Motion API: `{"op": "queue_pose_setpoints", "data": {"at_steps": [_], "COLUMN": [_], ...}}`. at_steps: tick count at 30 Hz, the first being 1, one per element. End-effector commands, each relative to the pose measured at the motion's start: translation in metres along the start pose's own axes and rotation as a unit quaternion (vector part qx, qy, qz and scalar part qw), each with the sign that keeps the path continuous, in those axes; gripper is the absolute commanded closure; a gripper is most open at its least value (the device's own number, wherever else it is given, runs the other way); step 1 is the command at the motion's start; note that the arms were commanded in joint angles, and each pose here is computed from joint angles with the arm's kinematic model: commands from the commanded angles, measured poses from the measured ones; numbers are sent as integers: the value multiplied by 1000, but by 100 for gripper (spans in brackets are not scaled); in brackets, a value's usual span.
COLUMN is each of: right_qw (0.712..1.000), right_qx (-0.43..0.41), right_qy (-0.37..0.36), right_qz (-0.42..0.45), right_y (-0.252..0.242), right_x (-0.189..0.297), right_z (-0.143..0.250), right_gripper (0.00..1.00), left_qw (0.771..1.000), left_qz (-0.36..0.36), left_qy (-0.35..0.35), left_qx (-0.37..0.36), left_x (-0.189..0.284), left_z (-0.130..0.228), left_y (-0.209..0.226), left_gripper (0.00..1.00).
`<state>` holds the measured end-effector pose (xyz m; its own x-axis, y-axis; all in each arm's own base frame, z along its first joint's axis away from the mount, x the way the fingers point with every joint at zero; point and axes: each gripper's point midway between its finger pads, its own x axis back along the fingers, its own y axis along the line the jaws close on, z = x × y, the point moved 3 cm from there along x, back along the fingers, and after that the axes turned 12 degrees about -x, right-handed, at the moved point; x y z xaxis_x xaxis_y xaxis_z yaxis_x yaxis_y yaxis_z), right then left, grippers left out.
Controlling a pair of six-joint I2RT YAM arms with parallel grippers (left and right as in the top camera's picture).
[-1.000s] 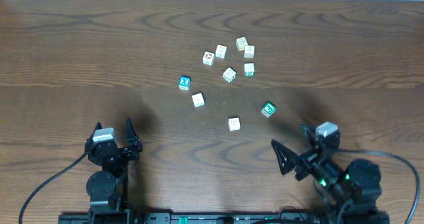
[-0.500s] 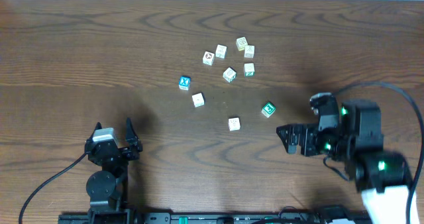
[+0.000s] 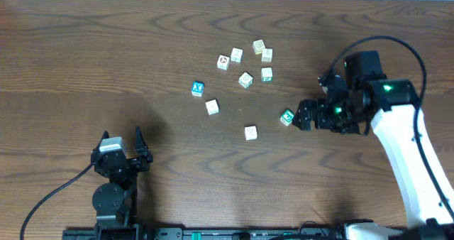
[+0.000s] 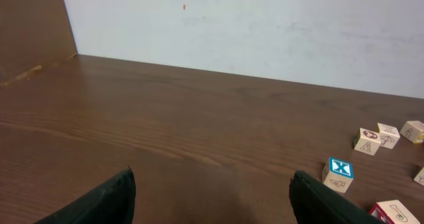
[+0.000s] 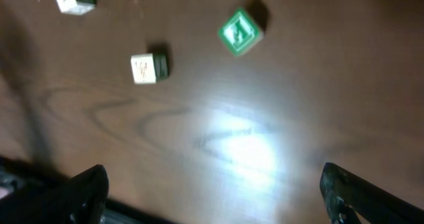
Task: Lift 3 blocks
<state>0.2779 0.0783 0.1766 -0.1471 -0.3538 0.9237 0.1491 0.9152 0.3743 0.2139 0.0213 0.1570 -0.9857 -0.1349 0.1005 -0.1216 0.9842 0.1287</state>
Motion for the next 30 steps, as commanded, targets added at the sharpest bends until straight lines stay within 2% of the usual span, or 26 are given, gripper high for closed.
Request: {"op": "queue_pose_setpoints", "data": {"at_steps": [1,7,13,16,21,30], "right_qw": [998,982,980,980,978,980], "right_qx": [55,165,188,193,194,175], "right_qy": [-19,-81,-44,-15,27,55], "right_qz": [-15,34,42,53,64,83], "right_y": [8,10,13,13,10,-4], "right_x": [-5,-10,-32,-51,-88,-131], "right_z": [-14,-41,-35,-32,-31,-38], "right_gripper": [1,1,1,23,27,31], "left_qw": [1000,1000,1000,1000,1000,1000], "left_qz": [-3,-3,-3,-3,-3,-3], "left_qy": [31,31,31,31,31,31], "left_qx": [-3,-3,-3,-3,-3,-3], "left_x": [-1,-1,-1,-1,-1,-1], "left_z": [17,17,17,17,17,17], "left_y": [0,0,0,0,0,0], "left_gripper": [25,25,25,25,25,25]}}
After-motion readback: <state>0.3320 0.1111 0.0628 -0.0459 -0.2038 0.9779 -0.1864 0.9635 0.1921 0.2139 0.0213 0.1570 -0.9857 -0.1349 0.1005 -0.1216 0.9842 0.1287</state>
